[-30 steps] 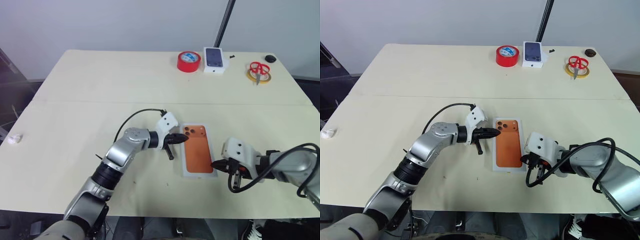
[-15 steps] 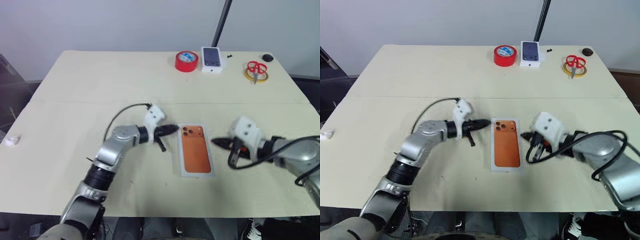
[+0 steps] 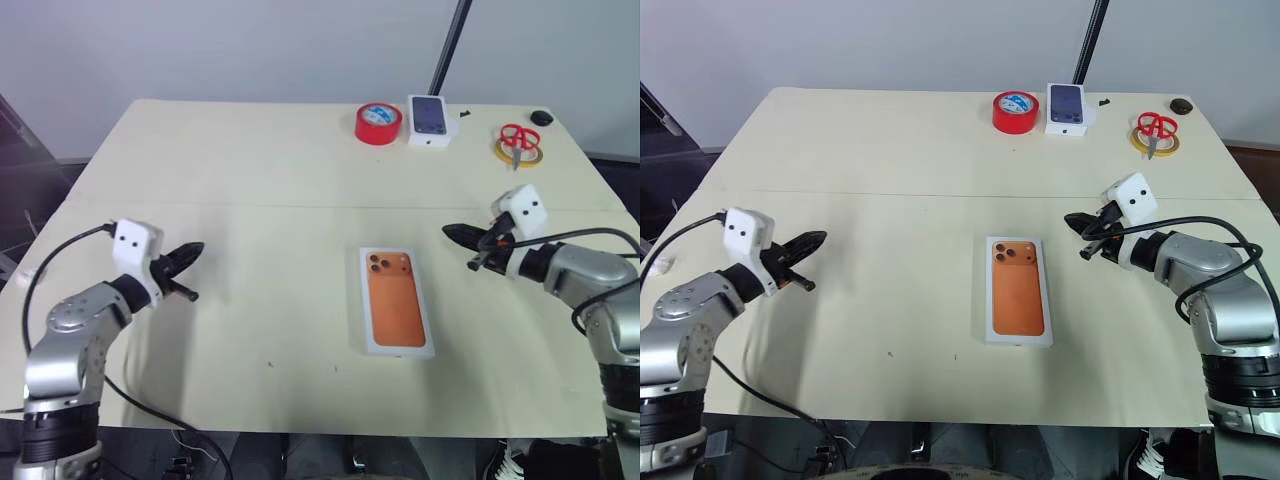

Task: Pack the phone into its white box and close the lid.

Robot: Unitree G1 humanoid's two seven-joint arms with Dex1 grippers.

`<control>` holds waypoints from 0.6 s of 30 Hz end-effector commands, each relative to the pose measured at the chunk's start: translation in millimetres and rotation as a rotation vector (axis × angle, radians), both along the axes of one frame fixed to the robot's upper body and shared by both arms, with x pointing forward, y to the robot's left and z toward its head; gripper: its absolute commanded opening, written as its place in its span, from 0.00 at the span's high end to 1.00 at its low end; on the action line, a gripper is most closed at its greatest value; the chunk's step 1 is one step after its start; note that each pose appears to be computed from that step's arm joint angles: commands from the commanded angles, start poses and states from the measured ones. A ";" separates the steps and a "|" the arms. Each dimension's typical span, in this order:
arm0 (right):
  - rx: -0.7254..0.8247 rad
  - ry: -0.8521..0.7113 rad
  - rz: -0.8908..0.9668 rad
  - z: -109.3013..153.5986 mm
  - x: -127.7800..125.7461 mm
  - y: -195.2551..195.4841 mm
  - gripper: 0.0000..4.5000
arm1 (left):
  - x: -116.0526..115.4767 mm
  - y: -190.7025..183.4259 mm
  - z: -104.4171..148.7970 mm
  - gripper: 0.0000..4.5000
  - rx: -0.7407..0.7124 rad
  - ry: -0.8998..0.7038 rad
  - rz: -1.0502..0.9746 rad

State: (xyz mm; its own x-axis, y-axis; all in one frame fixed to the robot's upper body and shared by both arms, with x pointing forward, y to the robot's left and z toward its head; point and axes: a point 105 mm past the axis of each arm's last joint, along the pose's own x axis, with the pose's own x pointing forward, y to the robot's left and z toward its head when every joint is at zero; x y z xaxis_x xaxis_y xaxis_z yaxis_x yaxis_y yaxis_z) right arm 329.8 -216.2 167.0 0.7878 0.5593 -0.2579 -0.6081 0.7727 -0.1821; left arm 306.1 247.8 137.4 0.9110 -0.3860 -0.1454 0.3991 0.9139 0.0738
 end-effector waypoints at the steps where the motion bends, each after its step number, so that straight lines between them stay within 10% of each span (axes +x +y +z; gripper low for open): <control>1: -0.019 -0.034 0.049 2.5 3.6 10.2 1.00 | -4.3 8.2 15.3 1.00 0.026 -0.062 0.021; 18: 0.008 -0.073 0.062 -4.1 0.9 23.9 1.00 | -1.5 -5.2 11.0 1.00 -0.032 -0.062 0.050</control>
State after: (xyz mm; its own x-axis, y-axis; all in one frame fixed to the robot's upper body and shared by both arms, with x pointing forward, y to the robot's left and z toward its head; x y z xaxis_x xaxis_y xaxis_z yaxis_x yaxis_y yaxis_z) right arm 332.8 -195.3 146.8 0.7590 0.5990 -0.2553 -0.6464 0.7404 -0.1844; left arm 303.1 247.4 139.3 0.9375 -0.3297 -0.1115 0.3371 0.9398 0.0563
